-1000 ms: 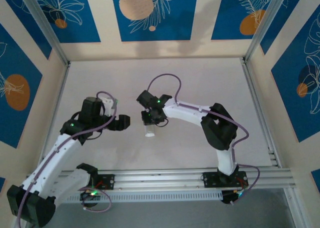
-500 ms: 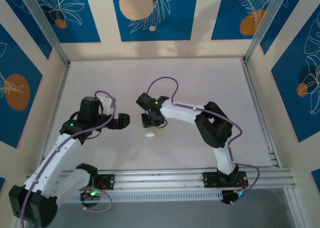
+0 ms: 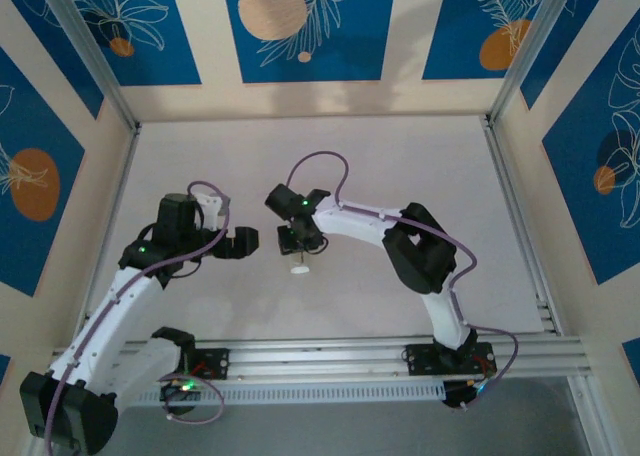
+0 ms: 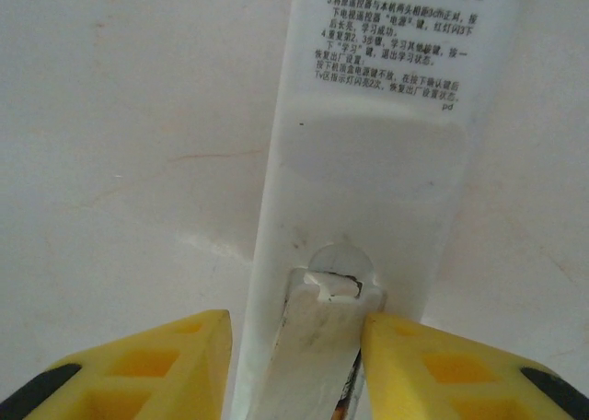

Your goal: Load the batteries into the remote control

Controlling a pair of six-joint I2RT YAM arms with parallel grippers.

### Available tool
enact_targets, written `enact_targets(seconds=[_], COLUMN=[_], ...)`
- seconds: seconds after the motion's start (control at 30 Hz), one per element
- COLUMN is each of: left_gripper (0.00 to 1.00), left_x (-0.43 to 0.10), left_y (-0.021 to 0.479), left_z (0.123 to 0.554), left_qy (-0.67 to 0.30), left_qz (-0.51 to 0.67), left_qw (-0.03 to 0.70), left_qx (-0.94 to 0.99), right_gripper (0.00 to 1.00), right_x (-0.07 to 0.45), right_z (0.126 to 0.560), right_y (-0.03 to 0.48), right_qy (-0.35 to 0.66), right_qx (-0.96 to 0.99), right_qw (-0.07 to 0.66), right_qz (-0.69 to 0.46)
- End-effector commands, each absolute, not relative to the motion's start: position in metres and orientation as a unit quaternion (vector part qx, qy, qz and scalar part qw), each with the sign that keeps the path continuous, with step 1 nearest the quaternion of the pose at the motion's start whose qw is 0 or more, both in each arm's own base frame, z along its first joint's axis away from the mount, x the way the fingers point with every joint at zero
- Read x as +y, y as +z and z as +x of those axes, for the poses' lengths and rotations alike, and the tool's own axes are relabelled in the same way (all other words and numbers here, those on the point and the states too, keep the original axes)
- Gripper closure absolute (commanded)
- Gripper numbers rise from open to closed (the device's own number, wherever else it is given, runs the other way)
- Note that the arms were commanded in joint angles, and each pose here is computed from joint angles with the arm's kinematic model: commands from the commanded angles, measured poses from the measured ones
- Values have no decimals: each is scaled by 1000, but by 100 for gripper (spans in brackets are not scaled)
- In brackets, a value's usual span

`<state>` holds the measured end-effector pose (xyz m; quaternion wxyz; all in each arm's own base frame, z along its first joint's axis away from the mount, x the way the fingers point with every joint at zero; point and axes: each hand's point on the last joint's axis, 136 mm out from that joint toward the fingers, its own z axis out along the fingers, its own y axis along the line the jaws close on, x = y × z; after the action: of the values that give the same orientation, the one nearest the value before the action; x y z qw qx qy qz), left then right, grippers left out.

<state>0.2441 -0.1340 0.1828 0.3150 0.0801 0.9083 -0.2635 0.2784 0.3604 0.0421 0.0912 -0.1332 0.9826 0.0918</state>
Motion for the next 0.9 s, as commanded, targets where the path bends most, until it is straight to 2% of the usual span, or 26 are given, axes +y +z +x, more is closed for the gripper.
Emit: enact_targets(seconds=[0.0,0.17,0.27,0.5,0.73,0.87], left_gripper=[0,0,0,0,0,0], left_x=[-136,-135,-136,-136,-137,-136], left_y=[187,187,187,188,189,190], left_z=[243,243,242,242,241,241], left_qy=[-275,-274,-276,-279,-285,-285], left_qz=[94,97,97,99,101,102], left_qw=[325,327,326,327,329,331], left_qx=[900,899,899,897,895,894], right_gripper=[59,63,61,54,52,55], right_x=[357,374,367,354,353,357], right_z=[271,269,278,281,274,271], right_y=[36,55,64,73,55,43], right_qy=[62,97,74,45,53,67], right_qx=[984,977,978,983,989,991], right_qw=[76,94,122,135,110,87], right_qz=[-148,-162,-151,-116,-80,-72])
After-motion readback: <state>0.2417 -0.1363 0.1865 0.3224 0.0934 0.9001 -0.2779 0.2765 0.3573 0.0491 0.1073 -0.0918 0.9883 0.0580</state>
